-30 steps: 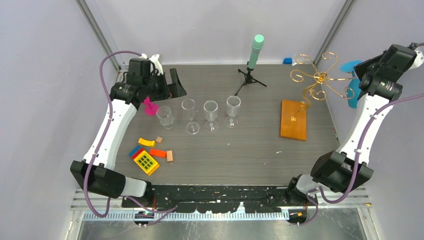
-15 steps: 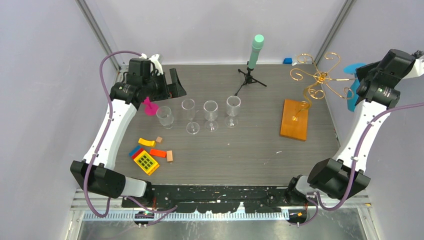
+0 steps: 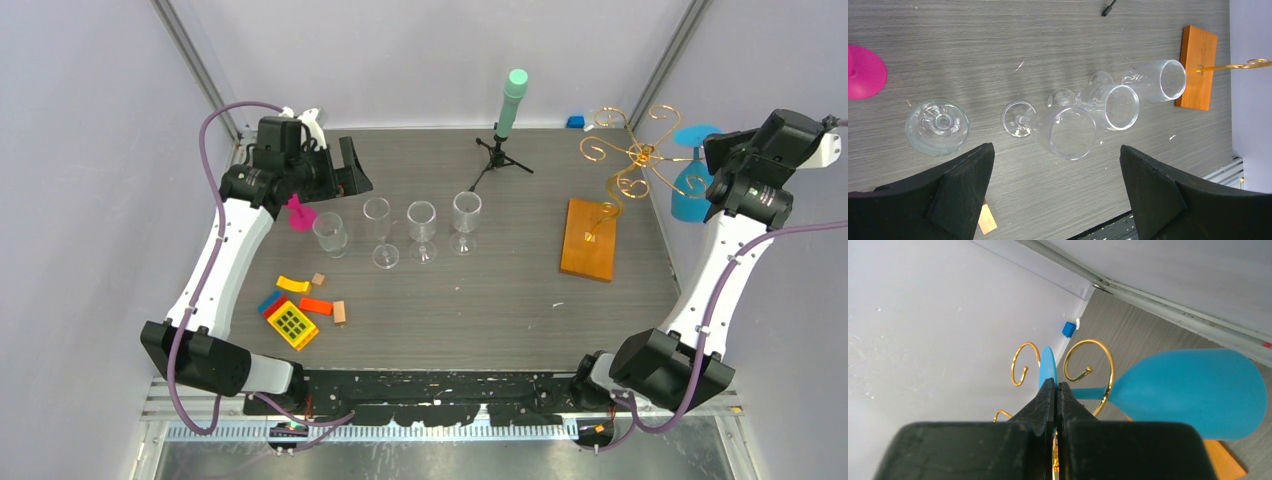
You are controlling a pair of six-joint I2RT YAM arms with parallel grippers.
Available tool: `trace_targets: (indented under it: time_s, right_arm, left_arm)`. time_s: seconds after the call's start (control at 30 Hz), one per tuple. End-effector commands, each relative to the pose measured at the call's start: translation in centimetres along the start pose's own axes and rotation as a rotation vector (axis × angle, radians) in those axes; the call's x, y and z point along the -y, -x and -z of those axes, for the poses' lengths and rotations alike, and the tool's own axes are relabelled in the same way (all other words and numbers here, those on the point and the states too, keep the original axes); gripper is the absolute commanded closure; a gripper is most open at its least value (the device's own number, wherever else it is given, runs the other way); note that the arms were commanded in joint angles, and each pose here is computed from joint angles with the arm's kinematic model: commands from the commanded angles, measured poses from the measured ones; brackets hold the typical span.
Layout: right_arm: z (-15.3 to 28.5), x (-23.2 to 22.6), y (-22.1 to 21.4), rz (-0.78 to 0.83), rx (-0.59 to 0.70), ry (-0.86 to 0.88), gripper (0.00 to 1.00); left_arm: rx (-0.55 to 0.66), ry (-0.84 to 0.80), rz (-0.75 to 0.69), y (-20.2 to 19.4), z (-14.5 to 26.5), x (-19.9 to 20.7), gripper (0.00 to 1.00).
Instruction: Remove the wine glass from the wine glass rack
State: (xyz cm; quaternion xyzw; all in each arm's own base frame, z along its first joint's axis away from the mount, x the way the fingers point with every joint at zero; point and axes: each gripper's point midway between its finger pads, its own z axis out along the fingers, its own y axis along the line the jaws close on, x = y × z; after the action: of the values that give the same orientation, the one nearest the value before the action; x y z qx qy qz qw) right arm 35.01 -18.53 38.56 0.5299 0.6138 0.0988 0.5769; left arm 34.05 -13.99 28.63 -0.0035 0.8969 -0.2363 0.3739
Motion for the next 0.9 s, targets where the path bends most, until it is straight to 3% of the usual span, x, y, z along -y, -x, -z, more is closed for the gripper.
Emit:
trace_targets:
  time_s: [0.0,0.33,0.7,0.87]
  right_arm:
    - [0.5,-2.7,0.9,-0.066,0.031,0.128,1.00]
    - [-0.9,-5.0,1.4,-0.200,0.041,0.255,1.00]
    - [-3.0,-7.0,2.3,-0.182,0.076,0.387,1.00]
    - [-1.8,-10.0,3.0,-0.130,0.105,0.567,1.00]
  left_arm:
    - [0.033,-0.014,-0.032,1.1,0.7,0.5,0.00]
    - [0.035,-0.002,-0.042,1.0,0.9,0.3,0.00]
    - [0.035,-0.002,-0.042,1.1,0.9,0.3,0.00]
    - [0.037,-0.001,-0.044,1.1,1.0,0.3,0.00]
